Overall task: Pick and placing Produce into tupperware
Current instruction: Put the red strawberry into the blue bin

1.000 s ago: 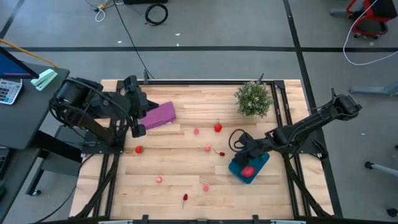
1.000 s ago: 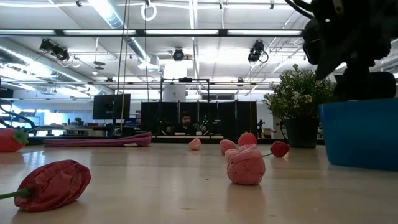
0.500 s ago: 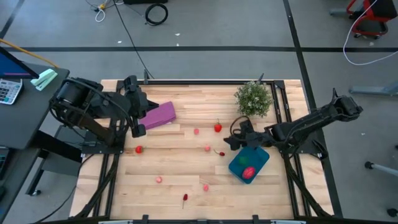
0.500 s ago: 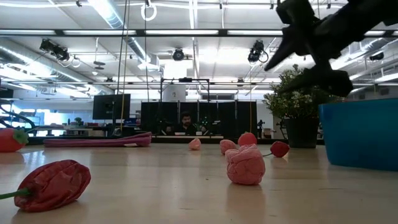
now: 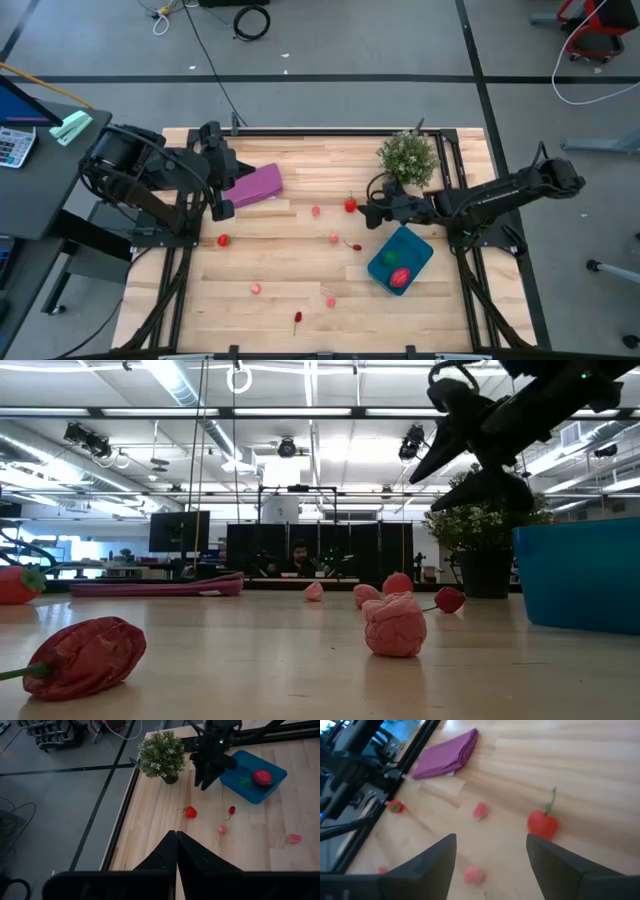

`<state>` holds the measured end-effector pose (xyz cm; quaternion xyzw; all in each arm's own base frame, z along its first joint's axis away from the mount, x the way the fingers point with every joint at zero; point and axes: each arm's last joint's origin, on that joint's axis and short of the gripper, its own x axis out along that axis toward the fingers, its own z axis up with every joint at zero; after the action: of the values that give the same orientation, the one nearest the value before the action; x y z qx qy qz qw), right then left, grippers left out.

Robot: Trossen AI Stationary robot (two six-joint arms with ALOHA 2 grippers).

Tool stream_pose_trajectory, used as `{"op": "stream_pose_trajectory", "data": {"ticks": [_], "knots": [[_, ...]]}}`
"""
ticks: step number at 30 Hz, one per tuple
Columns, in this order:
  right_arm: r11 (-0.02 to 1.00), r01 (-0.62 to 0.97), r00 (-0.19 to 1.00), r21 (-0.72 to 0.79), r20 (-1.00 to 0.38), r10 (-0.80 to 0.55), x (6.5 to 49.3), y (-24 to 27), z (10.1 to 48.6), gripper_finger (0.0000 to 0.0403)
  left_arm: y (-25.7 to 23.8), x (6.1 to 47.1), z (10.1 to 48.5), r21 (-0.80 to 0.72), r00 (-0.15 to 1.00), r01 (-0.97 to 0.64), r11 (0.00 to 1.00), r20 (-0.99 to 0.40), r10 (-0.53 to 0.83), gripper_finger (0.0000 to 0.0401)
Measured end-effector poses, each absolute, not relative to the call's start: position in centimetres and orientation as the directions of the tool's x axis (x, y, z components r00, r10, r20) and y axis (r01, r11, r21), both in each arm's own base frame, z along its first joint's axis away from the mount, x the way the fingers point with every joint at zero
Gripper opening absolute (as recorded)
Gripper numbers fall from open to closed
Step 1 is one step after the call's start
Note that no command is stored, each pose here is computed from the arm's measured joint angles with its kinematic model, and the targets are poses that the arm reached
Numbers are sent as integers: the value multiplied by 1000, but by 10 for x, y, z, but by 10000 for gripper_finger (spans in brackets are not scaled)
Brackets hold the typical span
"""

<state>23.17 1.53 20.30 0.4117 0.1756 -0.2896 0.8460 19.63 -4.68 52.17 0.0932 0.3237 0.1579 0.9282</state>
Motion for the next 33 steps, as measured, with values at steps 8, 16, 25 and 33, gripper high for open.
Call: {"op": "stream_pose_trajectory", "data": {"ticks": [8, 16, 25, 33], "knots": [[469, 644, 760, 604, -574, -305, 235, 0, 198, 250, -47, 196, 522, 304, 741, -209, 930, -571, 353, 16], [391, 728, 668, 564, -713, -215, 251, -8, 164, 250, -47, 196, 522, 304, 741, -209, 930, -571, 353, 10], [396, 751, 639, 528, -731, -238, 277, -34, 161, 245, -47, 196, 522, 315, 741, -200, 928, -571, 353, 27], [383, 791, 591, 477, -759, -274, 277, -64, 157, 233, -47, 196, 522, 330, 741, -187, 925, -571, 353, 7]]}}
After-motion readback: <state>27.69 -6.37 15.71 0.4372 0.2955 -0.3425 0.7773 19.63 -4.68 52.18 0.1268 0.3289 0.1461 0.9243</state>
